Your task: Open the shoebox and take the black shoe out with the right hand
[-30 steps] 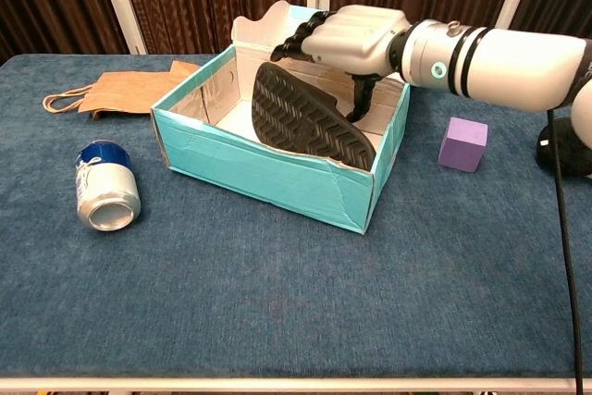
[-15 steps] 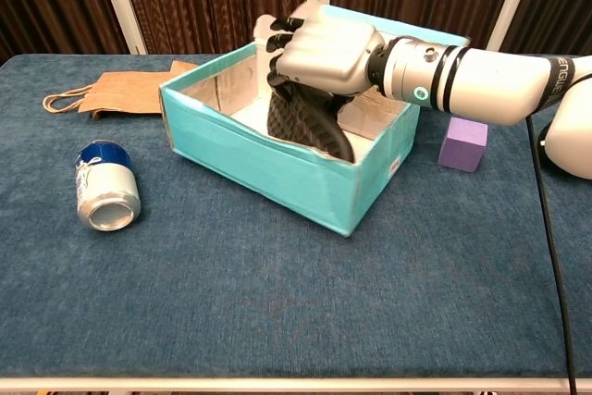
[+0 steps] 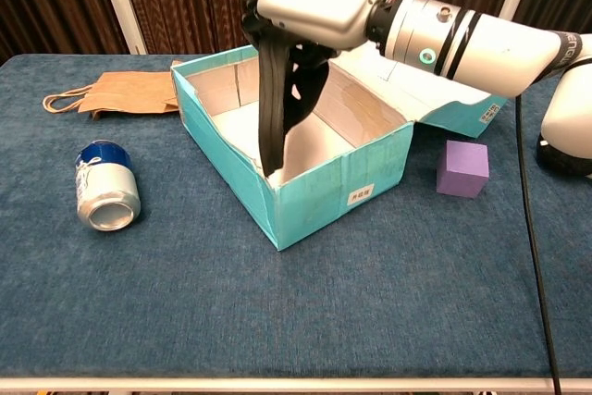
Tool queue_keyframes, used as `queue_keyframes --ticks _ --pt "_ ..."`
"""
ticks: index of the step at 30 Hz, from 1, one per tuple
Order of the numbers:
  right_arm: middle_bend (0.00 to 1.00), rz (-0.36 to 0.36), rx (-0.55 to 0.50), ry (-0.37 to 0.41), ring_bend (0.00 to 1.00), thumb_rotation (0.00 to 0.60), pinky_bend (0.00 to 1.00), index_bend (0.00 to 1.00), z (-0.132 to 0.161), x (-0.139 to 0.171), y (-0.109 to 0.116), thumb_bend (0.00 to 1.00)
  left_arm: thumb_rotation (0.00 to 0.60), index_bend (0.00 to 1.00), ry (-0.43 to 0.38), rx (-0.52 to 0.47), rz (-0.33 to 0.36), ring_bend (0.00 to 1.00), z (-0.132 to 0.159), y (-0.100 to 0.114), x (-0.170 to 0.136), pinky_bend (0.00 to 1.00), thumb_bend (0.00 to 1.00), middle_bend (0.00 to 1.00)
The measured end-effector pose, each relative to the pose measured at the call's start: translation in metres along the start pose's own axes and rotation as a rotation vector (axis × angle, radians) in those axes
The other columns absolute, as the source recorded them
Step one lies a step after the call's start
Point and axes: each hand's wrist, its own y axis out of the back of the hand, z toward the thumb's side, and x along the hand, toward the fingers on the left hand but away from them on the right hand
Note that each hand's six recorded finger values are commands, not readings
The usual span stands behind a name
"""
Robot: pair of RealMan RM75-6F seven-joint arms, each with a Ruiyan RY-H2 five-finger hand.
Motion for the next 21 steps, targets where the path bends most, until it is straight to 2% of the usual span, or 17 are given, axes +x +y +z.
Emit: queue_keyframes --ticks 6,11,16,21 --pt "0.49 -0.124 -0.053 0.008 0.18 0.600 0.00 0.79 -0.005 0.014 0.030 0.53 0.600 0.17 -0.009 0.003 0.008 0.01 0.002 0.003 0.002 0.05 0.00 0.09" --pt "0.48 -0.165 -0.120 0.011 0.18 0.600 0.00 0.77 -0.004 0.039 0.049 0.53 0.600 0.17 -0.017 0.004 0.009 0.01 0.004 0.003 0.003 0.05 0.00 0.09" --pt "0.46 -0.156 -0.198 -0.012 0.17 0.600 0.00 0.74 0.001 0.078 0.068 0.52 0.600 0.17 -0.028 0.002 0.007 0.01 0.006 0.003 0.005 0.05 0.00 0.09" --pt "0.43 -0.073 -0.264 -0.076 0.14 0.600 0.00 0.71 0.005 0.137 0.086 0.52 0.600 0.17 -0.044 -0.002 0.010 0.01 0.010 0.003 0.008 0.05 0.00 0.09"
